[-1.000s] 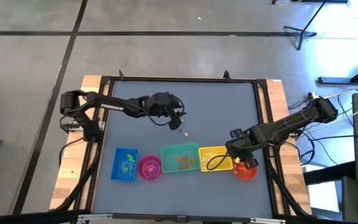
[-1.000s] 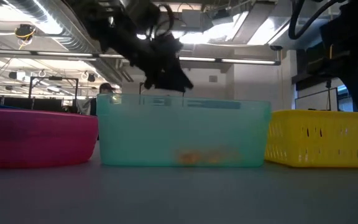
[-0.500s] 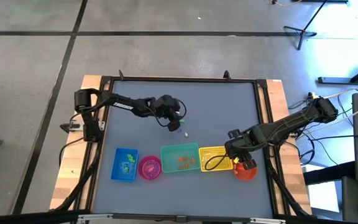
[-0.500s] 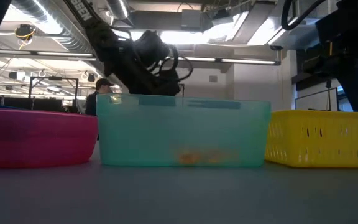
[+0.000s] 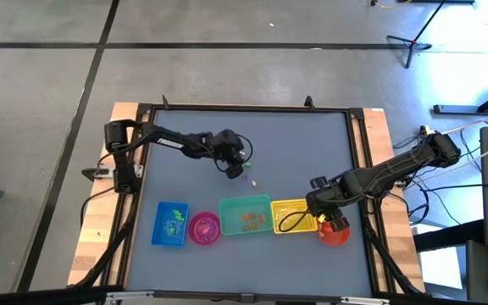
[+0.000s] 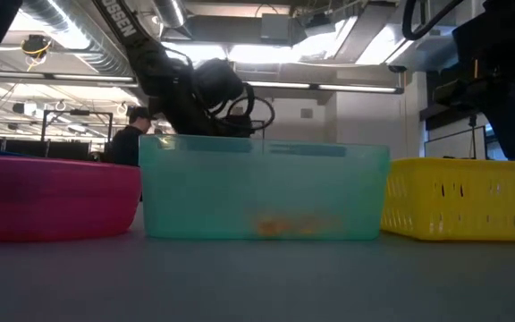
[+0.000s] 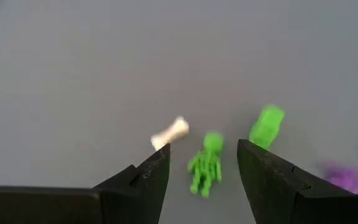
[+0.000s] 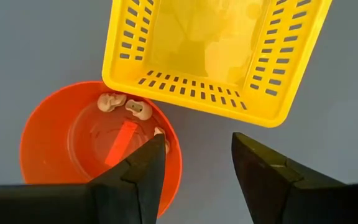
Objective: Sort Halloween decoration
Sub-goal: Put the green skeleton toy into the blue bin
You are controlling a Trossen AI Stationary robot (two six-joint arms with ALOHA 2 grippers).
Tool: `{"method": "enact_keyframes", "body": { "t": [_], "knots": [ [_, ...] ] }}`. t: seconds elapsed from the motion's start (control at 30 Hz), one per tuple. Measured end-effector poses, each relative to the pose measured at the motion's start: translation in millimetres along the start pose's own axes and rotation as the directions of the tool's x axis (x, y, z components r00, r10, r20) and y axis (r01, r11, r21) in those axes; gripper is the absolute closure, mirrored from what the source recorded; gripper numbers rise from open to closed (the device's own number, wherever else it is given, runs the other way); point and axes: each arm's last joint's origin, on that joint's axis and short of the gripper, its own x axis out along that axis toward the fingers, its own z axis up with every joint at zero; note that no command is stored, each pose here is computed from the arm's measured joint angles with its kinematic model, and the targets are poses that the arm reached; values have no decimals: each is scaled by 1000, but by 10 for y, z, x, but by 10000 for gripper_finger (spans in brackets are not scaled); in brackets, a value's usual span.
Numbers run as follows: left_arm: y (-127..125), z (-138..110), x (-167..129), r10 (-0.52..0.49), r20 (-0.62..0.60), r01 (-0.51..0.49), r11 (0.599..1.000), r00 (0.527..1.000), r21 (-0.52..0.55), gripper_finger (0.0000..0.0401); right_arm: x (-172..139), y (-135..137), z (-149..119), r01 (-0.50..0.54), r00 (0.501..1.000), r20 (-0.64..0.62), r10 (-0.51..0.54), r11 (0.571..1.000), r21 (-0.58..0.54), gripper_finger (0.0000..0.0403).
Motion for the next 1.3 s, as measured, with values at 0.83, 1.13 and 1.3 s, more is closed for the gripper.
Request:
{"method": "enact_keyframes", "body": {
  "t": [0.83,1.13,1.3],
  "knots": [
    [-2,-126,153,2,-59,-2,1000,998,6,292,1,0,1,0,1000,0,0,1000,0,221],
    [-2,-131,154,3,-63,-2,1000,998,4,330,1,0,1,0,1000,0,0,1000,0,221],
    [0,-129,145,6,-63,-6,1000,998,4,347,1,0,1,0,1000,0,0,1000,0,221]
  ]
}}
